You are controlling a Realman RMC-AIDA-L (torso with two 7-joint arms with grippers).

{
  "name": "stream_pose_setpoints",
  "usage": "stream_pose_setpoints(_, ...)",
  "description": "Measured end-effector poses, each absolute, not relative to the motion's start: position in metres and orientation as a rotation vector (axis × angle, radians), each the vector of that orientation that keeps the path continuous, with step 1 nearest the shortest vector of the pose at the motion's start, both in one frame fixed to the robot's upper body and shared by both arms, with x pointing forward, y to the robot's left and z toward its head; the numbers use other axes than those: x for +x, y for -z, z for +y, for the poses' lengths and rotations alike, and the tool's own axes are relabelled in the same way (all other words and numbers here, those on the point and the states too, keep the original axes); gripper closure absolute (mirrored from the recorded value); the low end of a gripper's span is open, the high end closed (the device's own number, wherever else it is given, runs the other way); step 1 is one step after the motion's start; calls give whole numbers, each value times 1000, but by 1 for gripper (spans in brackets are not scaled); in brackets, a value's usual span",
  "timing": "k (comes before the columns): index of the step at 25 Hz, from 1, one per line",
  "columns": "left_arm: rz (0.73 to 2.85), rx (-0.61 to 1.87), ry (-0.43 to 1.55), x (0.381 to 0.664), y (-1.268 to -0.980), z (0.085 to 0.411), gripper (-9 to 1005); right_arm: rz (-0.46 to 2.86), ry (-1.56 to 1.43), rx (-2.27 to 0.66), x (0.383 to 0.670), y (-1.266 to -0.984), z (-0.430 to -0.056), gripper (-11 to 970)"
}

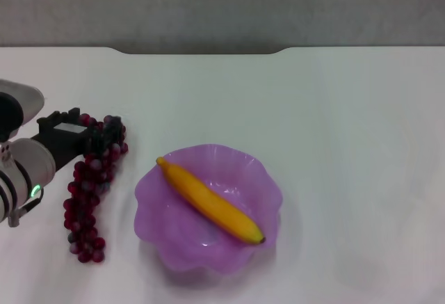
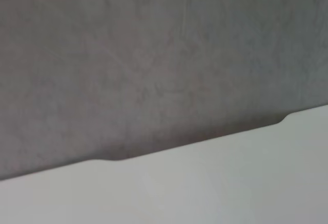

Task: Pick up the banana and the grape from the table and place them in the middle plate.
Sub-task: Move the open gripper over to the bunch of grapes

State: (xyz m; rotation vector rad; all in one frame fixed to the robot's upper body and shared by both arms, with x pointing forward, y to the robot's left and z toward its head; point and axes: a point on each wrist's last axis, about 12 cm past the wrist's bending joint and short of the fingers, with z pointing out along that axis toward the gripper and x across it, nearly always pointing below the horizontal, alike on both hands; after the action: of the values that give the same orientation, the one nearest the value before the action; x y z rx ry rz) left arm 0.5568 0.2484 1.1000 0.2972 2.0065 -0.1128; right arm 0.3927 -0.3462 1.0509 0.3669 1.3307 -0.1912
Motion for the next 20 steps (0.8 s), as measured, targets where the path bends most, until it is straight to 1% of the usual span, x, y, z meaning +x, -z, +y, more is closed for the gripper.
stream_pose_setpoints(2,2029,286,120,558,-1097,249,221,1339,196,335,396,-1051,-341,954)
stream_pose_setpoints(8,2187,189,172,565,-1084,254,222,1344,208,280,401,-1051,-333,954)
stream_pose_setpoints(14,2246,158,168,570,-1068,256,222,1336,200,270,403,-1053,-330,954)
stream_pose_setpoints(20,2253,164,143,573,-1057,258,226,1337,187,260,405,-1053,-328,954)
